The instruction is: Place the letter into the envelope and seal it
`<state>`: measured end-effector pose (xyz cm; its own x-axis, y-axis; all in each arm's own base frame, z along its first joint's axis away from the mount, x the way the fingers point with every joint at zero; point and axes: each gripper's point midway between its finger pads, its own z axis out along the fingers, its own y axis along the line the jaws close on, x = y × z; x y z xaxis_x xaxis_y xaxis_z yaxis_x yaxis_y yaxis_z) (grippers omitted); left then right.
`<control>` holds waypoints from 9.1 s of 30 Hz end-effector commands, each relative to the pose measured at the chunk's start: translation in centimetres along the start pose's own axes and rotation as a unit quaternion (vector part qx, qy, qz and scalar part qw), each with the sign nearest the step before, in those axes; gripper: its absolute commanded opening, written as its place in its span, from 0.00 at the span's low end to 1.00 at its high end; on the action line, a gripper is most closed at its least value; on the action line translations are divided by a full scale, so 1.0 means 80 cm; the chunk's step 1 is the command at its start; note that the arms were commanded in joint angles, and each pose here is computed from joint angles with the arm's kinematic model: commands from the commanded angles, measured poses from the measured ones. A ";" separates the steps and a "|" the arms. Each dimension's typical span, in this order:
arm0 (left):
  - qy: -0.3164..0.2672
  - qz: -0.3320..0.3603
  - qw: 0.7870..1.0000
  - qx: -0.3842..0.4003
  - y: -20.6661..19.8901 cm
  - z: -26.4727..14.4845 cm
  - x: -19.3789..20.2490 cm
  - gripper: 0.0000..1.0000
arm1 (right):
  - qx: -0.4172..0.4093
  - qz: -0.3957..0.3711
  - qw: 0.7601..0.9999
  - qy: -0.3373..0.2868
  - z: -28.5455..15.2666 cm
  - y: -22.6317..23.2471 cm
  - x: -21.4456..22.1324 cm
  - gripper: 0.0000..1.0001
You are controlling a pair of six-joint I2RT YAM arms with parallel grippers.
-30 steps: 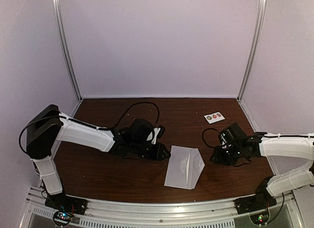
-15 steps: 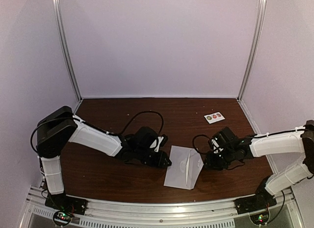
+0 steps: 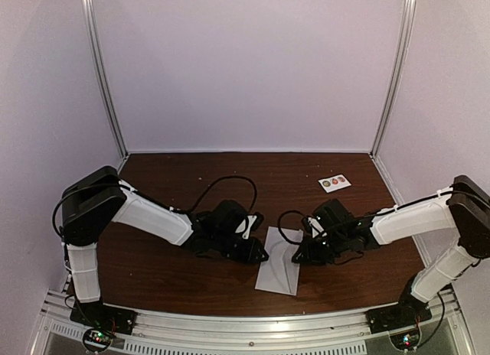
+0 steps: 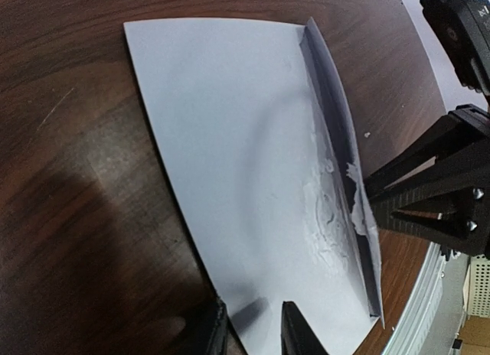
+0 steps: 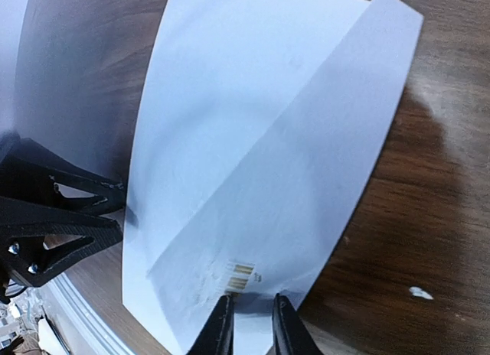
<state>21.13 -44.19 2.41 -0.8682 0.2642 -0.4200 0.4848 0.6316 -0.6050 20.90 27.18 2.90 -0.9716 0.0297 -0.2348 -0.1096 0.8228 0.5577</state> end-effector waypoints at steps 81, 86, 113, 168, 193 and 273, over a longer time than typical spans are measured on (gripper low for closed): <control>-0.171 -0.030 0.984 -0.046 0.048 -0.184 -0.138 0.48 | 0.157 0.001 0.967 -0.201 -0.044 -0.151 -0.382 0.62; -0.173 -0.031 0.983 -0.045 0.047 -0.187 -0.136 0.48 | 0.159 0.001 0.968 -0.195 -0.034 -0.164 -0.381 0.63; -0.181 -0.043 0.981 -0.048 0.050 -0.201 -0.122 0.48 | 0.141 -0.004 0.977 -0.158 -0.002 -0.190 -0.365 0.63; -0.125 0.022 0.990 0.065 -0.065 -0.037 -0.167 0.47 | 0.057 0.047 0.993 -0.092 -0.052 -0.093 -0.117 0.58; -0.133 0.027 0.988 0.067 -0.077 -0.012 -0.167 0.43 | 0.102 -0.025 0.990 -0.091 -0.051 -0.091 -0.143 0.42; -0.172 0.024 0.979 0.105 -0.103 -0.109 -0.126 0.48 | 0.153 -0.100 0.975 -0.127 -0.071 -0.003 -0.158 0.00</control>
<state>26.21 -42.61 11.99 -0.8269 0.0150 -0.5621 0.4530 0.6101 -0.6500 32.89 22.75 10.75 -0.8386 -0.0532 -0.5421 -0.1656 0.9730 0.1607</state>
